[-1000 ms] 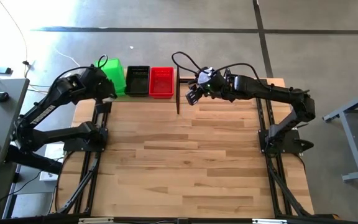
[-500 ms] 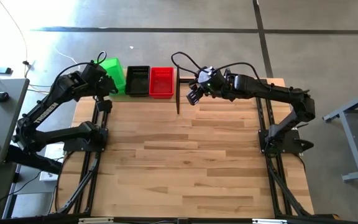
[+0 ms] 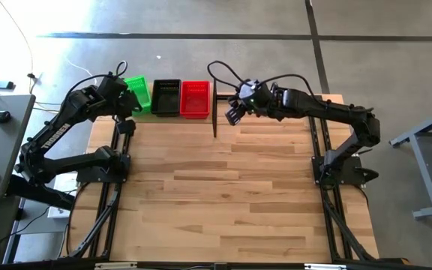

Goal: Stack baskets on shelf by color
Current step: Stack the green bin on top of the green bin on the shelf, then adjust the stacked green bins

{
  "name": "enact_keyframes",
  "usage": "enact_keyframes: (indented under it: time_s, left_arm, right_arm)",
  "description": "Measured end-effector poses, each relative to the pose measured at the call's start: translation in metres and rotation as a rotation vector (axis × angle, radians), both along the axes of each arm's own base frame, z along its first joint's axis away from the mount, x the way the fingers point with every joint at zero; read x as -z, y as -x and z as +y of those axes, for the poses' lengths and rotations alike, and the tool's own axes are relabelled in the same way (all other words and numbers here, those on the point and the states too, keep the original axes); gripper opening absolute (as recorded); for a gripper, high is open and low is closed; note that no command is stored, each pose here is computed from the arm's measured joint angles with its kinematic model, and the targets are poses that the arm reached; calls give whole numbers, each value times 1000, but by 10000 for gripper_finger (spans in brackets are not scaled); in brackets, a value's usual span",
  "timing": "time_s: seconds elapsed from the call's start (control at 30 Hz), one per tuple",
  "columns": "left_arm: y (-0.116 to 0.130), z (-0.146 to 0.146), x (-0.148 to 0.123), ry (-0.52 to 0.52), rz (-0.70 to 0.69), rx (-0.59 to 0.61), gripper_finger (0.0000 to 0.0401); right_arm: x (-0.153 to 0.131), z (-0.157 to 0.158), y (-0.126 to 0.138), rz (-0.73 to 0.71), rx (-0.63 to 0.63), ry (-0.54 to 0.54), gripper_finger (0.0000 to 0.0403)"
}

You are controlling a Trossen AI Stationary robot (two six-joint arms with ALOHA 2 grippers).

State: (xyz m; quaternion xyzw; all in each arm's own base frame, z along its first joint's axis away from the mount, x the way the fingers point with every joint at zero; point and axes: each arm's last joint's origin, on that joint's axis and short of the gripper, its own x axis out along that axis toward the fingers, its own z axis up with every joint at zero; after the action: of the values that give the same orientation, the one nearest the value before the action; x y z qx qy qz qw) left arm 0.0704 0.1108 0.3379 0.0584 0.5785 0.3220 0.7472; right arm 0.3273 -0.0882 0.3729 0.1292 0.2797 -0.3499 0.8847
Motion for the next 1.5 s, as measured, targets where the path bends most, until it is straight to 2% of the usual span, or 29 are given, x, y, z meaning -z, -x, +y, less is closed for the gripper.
enact_keyframes:
  time_s: [0.33, 0.47, 0.63, 0.83, 1.5]
  left_arm:
    - [2, 1, 0, -32, 30, -93, 107]
    - [3, 0, 1, -15, 35, -76, 102]
    - [-3, 0, -1, 15, -92, -16, 86]
    - [-7, 4, -4, -17, -120, 79, 79]
    - [-24, 29, 13, 76, -46, 29, 78]
  right_arm:
    - [0, 0, 0, 0, 0, 0, 169]
    - [0, 0, 0, 0, 0, 0, 169]
    - [0, 0, 0, -1, 0, 0, 169]
    - [0, 0, 0, -1, 0, 0, 169]
    - [0, -1, 0, 3, 23, 19, 169]
